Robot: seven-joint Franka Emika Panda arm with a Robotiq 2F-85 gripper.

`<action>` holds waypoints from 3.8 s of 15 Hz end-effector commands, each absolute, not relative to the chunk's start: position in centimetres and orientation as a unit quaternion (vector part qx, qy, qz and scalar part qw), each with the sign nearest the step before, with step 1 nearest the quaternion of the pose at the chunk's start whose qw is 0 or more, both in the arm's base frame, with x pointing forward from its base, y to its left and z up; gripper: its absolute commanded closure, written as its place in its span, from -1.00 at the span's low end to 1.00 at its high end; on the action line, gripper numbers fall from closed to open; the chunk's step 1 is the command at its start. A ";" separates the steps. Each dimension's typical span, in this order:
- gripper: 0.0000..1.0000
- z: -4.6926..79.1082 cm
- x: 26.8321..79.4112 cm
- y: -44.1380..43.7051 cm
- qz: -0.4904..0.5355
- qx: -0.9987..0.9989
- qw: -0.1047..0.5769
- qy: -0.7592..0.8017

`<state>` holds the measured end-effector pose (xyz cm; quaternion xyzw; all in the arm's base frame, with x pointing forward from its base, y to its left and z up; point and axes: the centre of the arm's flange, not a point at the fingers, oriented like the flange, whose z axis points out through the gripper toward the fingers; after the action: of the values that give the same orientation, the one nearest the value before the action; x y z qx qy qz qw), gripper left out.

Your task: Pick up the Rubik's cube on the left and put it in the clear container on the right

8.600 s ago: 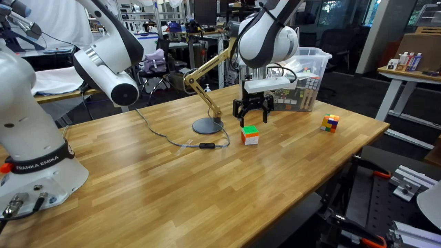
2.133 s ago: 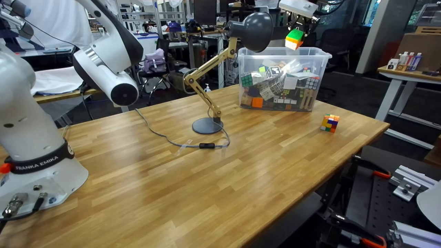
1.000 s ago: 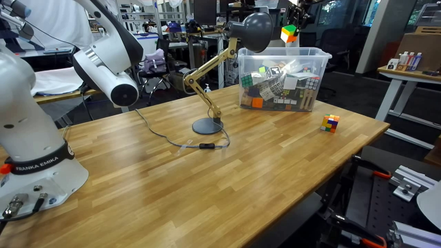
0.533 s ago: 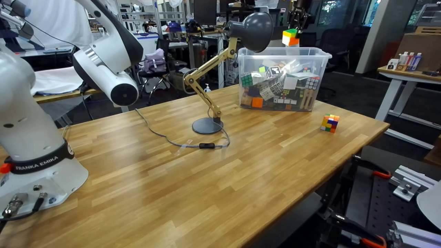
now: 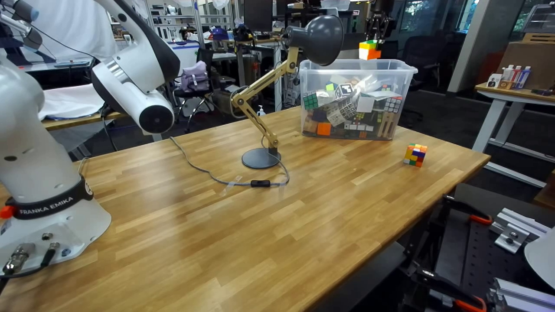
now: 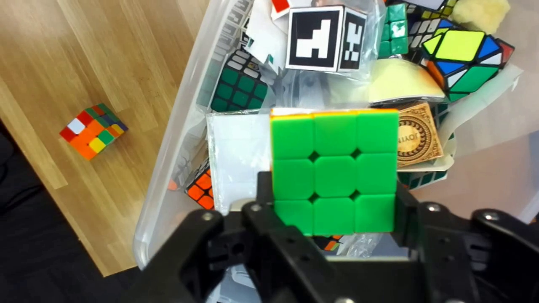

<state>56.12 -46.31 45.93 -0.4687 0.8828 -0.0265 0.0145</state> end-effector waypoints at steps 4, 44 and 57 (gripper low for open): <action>0.27 45.0 56.7 -47.5 0.013 -0.449 -0.002 0.894; -1.00 48.2 57.7 -23.4 -0.080 -0.558 0.057 0.824; -1.00 43.5 54.4 -17.4 -0.128 -0.495 -0.046 0.858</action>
<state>55.03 -17.72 44.20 -0.5234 0.8457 -0.1028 -0.0174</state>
